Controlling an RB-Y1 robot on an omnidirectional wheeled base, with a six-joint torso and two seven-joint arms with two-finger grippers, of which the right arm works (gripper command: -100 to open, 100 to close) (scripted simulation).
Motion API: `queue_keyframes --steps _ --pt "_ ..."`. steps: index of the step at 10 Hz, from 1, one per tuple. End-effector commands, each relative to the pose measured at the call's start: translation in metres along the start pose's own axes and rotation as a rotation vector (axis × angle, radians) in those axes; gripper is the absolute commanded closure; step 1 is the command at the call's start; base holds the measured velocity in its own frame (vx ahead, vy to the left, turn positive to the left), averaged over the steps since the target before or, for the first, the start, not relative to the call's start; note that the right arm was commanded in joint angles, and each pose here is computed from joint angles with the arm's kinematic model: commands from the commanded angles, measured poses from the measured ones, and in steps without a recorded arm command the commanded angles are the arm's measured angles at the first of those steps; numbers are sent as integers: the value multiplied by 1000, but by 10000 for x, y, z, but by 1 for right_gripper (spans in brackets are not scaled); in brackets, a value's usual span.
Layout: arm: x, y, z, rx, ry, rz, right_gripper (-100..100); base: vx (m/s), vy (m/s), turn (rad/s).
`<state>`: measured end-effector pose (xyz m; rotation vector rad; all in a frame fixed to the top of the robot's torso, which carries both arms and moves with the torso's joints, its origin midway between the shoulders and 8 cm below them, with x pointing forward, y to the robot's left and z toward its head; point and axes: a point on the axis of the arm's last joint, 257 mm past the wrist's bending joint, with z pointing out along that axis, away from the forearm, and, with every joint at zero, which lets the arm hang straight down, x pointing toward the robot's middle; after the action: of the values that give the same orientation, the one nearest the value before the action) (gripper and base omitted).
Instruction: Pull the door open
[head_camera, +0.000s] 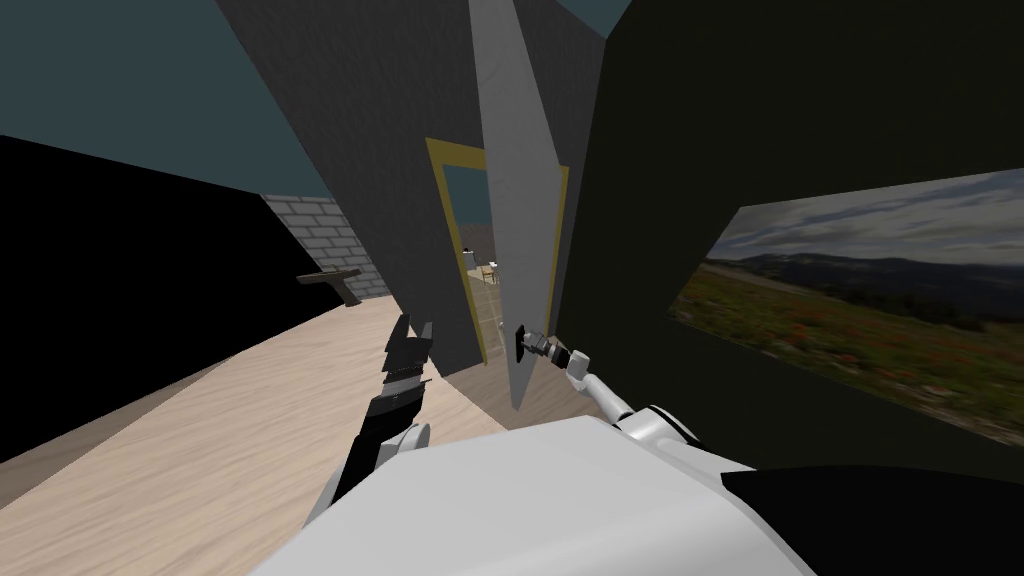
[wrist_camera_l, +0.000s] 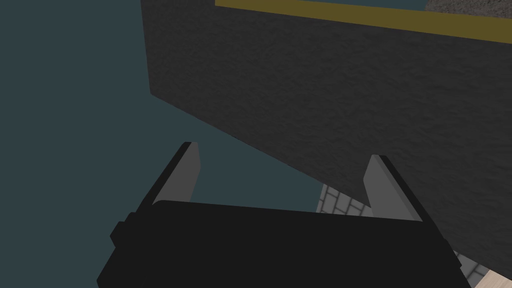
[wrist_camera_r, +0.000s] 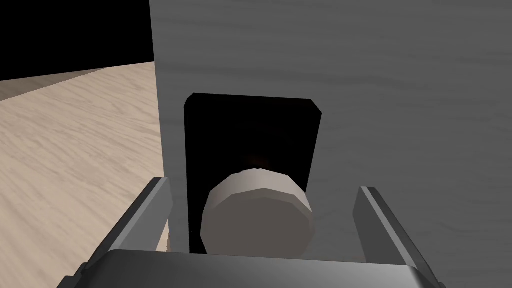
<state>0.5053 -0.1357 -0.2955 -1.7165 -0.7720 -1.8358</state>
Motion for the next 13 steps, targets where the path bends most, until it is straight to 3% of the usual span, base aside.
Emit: queue_keyframes --steps 1,2,7,13 --pt "0 0 0 0 0 0 -100 10 -17 13" --pt "0 0 0 0 0 0 100 0 0 0" --pt "0 0 0 0 0 0 100 -3 4 0" --pt "-2 -163 87 90 -14 34 100 -83 -203 139"
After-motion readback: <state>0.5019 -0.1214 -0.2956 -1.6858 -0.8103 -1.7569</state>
